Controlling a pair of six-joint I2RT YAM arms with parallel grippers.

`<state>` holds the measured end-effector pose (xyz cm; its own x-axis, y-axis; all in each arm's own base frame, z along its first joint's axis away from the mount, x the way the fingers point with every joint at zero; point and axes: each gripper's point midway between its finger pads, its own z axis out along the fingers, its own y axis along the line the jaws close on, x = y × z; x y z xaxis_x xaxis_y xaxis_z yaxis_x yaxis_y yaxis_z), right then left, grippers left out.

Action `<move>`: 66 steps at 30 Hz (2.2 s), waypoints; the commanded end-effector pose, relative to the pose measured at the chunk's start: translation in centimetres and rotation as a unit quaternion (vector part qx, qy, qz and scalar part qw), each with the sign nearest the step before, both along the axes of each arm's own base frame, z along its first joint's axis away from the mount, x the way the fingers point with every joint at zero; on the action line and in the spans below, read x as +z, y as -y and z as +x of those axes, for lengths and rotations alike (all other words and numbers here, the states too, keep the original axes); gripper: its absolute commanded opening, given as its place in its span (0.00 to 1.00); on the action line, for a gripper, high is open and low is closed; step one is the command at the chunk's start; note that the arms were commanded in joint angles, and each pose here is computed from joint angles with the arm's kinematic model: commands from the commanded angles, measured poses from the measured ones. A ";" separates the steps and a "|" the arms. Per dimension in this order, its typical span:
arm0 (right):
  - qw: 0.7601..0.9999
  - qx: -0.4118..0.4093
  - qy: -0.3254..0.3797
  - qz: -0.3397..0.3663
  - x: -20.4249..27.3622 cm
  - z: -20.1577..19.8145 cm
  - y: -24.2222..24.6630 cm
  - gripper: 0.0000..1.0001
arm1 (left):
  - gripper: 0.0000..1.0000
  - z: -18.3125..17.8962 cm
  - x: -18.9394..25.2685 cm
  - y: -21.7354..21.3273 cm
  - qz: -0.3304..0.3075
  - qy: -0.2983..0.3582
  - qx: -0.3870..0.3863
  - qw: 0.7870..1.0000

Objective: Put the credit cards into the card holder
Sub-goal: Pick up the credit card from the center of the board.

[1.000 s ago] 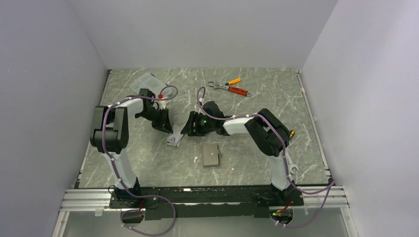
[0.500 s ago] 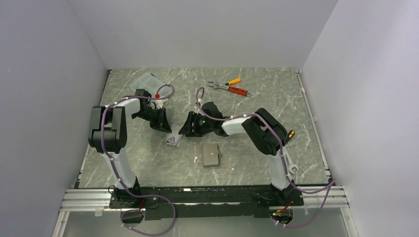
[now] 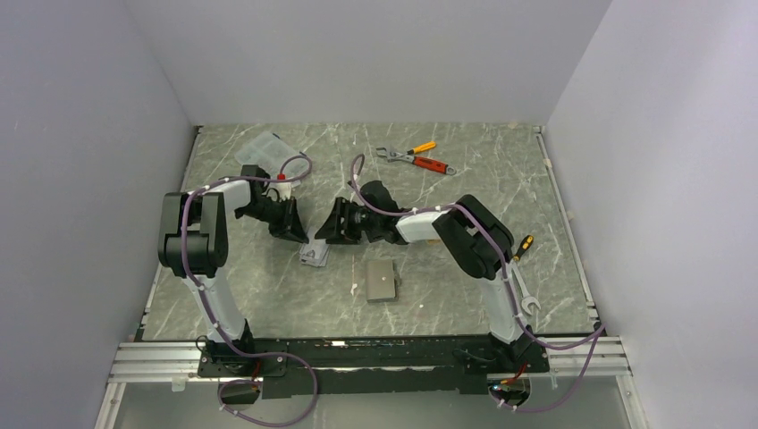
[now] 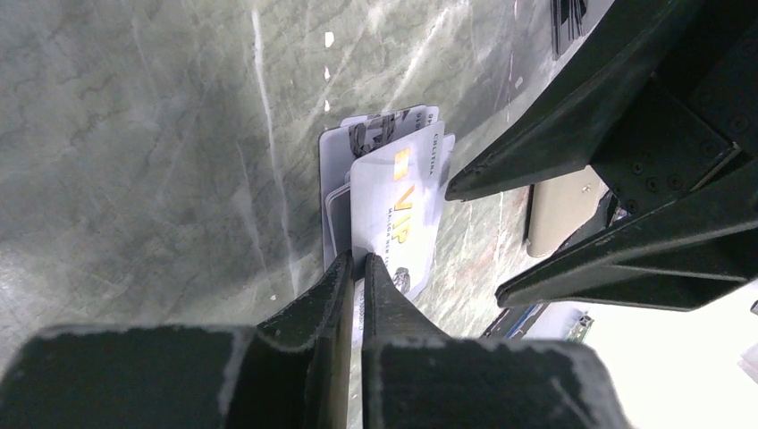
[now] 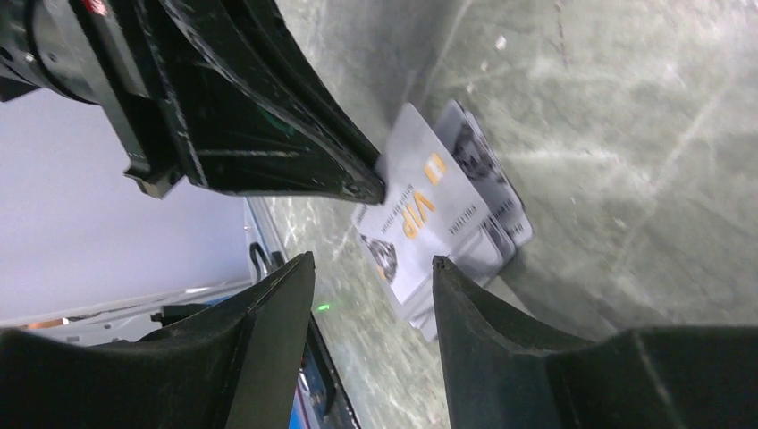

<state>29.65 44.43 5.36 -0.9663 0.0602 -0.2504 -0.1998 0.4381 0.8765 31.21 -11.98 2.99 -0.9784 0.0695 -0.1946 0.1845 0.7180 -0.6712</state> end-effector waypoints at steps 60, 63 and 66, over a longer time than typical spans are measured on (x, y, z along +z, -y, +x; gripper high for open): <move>1.000 -0.005 -0.024 -0.010 -2.9 0.1 -0.3 0.52 | 0.00 -0.1 2.7 -1.2 -0.084 0.039 -0.010 0.996; 1.000 -0.002 -0.021 0.000 -2.2 0.1 -0.5 0.52 | 0.00 -0.2 4.0 -0.3 -0.125 0.044 -0.014 0.991; 1.000 0.003 -0.016 0.016 -1.2 0.0 -0.7 0.52 | 0.00 -0.1 5.8 0.4 -0.169 0.054 -0.020 0.984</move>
